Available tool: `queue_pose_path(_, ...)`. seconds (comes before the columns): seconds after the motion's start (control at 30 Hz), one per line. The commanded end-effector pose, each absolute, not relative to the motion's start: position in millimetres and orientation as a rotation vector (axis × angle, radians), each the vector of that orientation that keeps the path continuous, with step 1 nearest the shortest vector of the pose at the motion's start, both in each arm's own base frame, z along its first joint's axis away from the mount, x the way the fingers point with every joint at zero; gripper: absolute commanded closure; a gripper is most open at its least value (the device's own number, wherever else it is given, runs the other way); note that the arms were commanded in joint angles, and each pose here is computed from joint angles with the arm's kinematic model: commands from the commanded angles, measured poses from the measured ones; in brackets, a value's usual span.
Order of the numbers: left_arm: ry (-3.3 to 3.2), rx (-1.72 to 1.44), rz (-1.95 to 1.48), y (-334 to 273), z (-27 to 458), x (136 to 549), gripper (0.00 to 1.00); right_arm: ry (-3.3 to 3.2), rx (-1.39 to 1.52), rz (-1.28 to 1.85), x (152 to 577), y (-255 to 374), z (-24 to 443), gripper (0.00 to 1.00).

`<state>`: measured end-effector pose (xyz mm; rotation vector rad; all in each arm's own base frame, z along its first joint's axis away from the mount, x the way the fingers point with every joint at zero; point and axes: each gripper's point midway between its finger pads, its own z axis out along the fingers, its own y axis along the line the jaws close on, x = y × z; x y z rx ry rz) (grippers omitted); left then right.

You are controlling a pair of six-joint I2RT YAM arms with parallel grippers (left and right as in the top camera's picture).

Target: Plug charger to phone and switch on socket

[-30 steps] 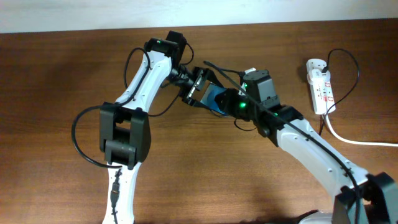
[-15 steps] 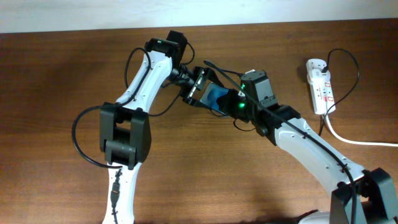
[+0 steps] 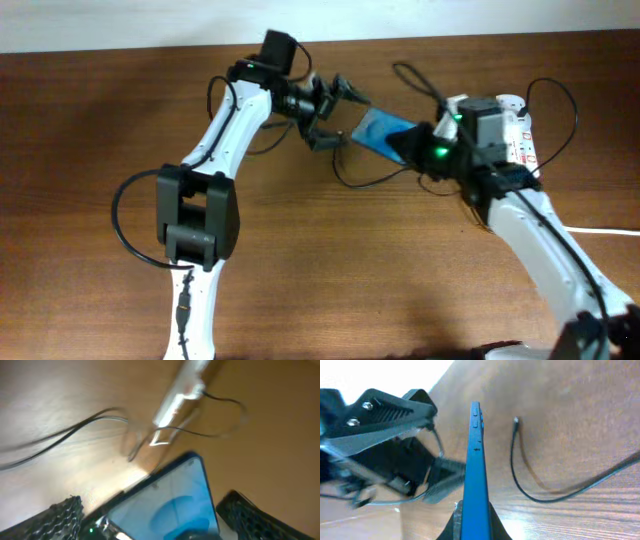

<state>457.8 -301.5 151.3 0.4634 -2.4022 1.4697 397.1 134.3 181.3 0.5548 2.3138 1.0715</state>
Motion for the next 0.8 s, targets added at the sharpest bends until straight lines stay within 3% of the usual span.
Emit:
queue_pose_path(0.0, -2.26, 0.065, 1.92, -289.2, 218.4, 477.3, 0.07, 2.153, 0.557, 1.189, 391.1, 117.2, 244.0, 0.96)
queue_pose_path(0.07, -2.193, -0.283, 2.136, -285.2, 254.8, 478.2, 0.16, 2.091, 0.597, 1.2, 386.5, 108.8, 264.3, 0.96)
queue_pose_path(0.1, -2.189, -0.439, 2.208, -282.4, 274.6, 475.8, 0.12, 2.013, 0.657, 1.216, 381.1, 102.8, 287.2, 0.96)
queue_pose_path(0.2, -2.237, -0.559, 2.265, -281.1, 301.8, 473.0, 0.0, 1.862, 0.751, 1.219, 380.4, 91.0, 319.8, 0.96)
queue_pose_path(0.37, -2.261, -0.456, 2.236, -280.9, 306.8, 473.7, 0.01, 1.676, 0.799, 1.205, 396.1, 111.9, 347.7, 0.96)
queue_pose_path(0.53, -2.31, -0.403, 2.231, -281.7, 308.9, 479.2, 0.01, 1.537, 0.91, 1.238, 419.3, 144.1, 346.0, 0.96)
queue_pose_path(0.77, -2.353, -0.219, 2.197, -282.6, 306.6, 492.4, 0.04, 1.506, 1.114, 1.396, 462.6, 176.3, 291.0, 0.96)
